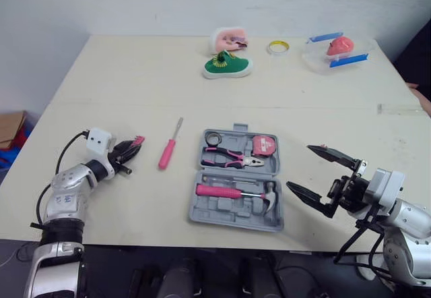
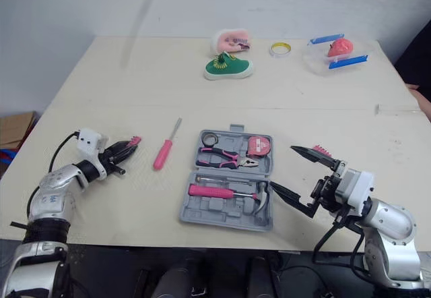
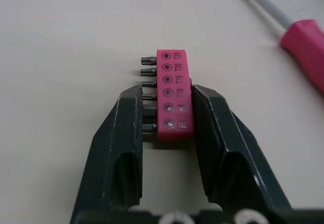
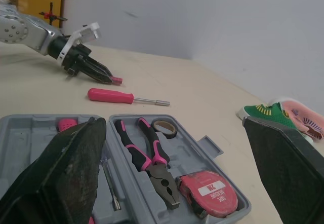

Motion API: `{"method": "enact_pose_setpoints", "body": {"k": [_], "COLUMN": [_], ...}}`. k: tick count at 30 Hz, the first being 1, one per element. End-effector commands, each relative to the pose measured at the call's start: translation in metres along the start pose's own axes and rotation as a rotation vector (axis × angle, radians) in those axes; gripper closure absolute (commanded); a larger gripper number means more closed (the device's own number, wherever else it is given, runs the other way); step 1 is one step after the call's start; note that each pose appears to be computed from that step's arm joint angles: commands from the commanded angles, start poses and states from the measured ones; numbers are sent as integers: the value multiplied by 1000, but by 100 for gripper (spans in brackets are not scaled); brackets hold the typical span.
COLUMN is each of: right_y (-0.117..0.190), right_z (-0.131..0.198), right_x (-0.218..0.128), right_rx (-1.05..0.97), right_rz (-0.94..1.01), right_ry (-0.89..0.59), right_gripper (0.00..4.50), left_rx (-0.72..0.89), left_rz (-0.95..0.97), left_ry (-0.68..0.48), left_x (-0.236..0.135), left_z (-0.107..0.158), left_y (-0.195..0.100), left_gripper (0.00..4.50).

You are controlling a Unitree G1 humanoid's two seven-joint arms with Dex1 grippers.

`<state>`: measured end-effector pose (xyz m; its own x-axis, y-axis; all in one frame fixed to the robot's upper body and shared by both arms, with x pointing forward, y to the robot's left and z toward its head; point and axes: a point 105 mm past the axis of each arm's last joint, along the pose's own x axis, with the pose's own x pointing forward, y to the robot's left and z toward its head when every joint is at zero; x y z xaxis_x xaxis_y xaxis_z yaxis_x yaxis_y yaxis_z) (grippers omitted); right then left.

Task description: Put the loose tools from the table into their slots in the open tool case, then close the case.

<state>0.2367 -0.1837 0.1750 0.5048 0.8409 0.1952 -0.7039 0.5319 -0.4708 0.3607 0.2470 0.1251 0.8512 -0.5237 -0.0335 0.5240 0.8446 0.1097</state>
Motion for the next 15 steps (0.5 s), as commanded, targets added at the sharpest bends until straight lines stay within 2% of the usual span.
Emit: {"method": "enact_pose_setpoints", "body": {"k": [1,3,5,9,15], "right_y": [-3,-2,4,9,14], "right_z": [12,12,8,4,-2], "right_x": [-2,-3,-9,-14,-18], "right_rx": [-51,-51,-53,-31,14], "right_rz": [5,15,72,124,159], "right_ry": [0,12,52,87,118], "right_gripper": [0,0,0,0,0], "left_rx": [155,191,252,332,346], "left_rz": [-151,-270,-507,-796,-914], "left_ry": [-169,-187,-139,-4,187], "left_x": [-7,-11,-13,-16,-13], "left_z": [59,73,82,77,56], "left_y": [-17,-35,-72,-122,-158], "left_gripper": [379,379,379,379,379]}}
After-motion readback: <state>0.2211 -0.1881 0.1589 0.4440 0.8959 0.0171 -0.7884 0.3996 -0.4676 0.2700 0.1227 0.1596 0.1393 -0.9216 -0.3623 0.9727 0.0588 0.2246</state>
